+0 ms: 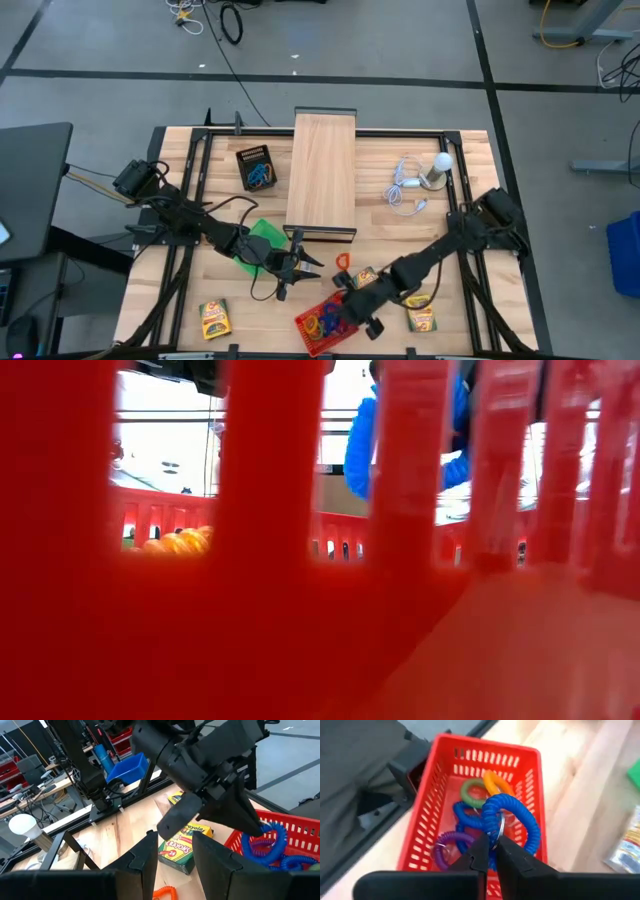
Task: Pick & Place Office Desk Supplies
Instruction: Put the blue spring keychain into the red basket, then put the orange spring keychain into the red basket
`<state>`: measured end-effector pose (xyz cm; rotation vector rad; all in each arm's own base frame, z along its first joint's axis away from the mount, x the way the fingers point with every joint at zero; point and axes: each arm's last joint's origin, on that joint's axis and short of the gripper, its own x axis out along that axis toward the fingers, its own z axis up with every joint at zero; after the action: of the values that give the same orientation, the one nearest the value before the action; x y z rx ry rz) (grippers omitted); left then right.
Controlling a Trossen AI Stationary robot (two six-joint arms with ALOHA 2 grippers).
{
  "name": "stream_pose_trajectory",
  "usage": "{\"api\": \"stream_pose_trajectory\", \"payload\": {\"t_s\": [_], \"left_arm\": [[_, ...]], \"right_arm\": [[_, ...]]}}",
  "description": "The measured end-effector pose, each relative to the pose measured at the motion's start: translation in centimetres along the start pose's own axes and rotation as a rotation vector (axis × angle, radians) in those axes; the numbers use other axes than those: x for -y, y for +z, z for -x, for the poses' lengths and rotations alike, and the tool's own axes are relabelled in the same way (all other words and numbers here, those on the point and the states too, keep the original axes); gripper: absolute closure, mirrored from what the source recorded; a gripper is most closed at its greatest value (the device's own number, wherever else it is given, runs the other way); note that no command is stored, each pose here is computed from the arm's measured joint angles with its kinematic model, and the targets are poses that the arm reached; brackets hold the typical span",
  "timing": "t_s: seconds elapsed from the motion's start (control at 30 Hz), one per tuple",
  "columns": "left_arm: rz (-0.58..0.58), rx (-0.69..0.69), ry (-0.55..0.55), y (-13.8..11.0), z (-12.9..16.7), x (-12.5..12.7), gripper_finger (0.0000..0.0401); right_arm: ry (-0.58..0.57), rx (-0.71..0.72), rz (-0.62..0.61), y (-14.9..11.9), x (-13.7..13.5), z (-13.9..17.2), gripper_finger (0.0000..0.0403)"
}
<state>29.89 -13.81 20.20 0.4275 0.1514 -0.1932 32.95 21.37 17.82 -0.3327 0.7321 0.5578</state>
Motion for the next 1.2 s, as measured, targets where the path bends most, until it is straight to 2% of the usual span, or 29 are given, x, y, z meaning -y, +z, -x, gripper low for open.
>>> {"api": "stream_pose_trajectory", "payload": {"t_s": [0.2, 0.37, 0.6, 0.8, 0.97, 1.2], "left_arm": [[-0.007, 0.000, 0.000, 0.0, 0.0, 0.0, 0.0272], [-0.010, -0.003, -0.001, 0.0, 0.0, 0.0, 0.0272], [-0.034, -0.001, -0.004, 0.0, 0.1, 0.2, 0.0272], [-0.114, 0.009, 0.037, 0.8, 0.6, 1.4, 0.0272], [-0.154, 0.024, 0.072, 2.2, 1.9, 2.2, 0.0272], [-0.140, -0.090, 0.050, 1.9, 2.9, 2.0, 0.0272]], "right_arm": [[0.043, -0.018, -0.012, -0.5, 1.1, -0.4, 0.0374], [0.066, 0.005, 0.004, -0.3, 1.1, -0.4, 0.0352], [0.034, 0.008, -0.018, -0.2, 1.2, -0.4, 0.0279], [-0.014, 0.008, 0.015, -0.1, 0.6, -0.4, 0.0221], [-0.095, -0.009, 0.063, 0.0, 0.0, -0.2, 0.0214], [-0.152, -0.165, 0.050, -1.5, 0.5, 0.1, 0.0213]]}}
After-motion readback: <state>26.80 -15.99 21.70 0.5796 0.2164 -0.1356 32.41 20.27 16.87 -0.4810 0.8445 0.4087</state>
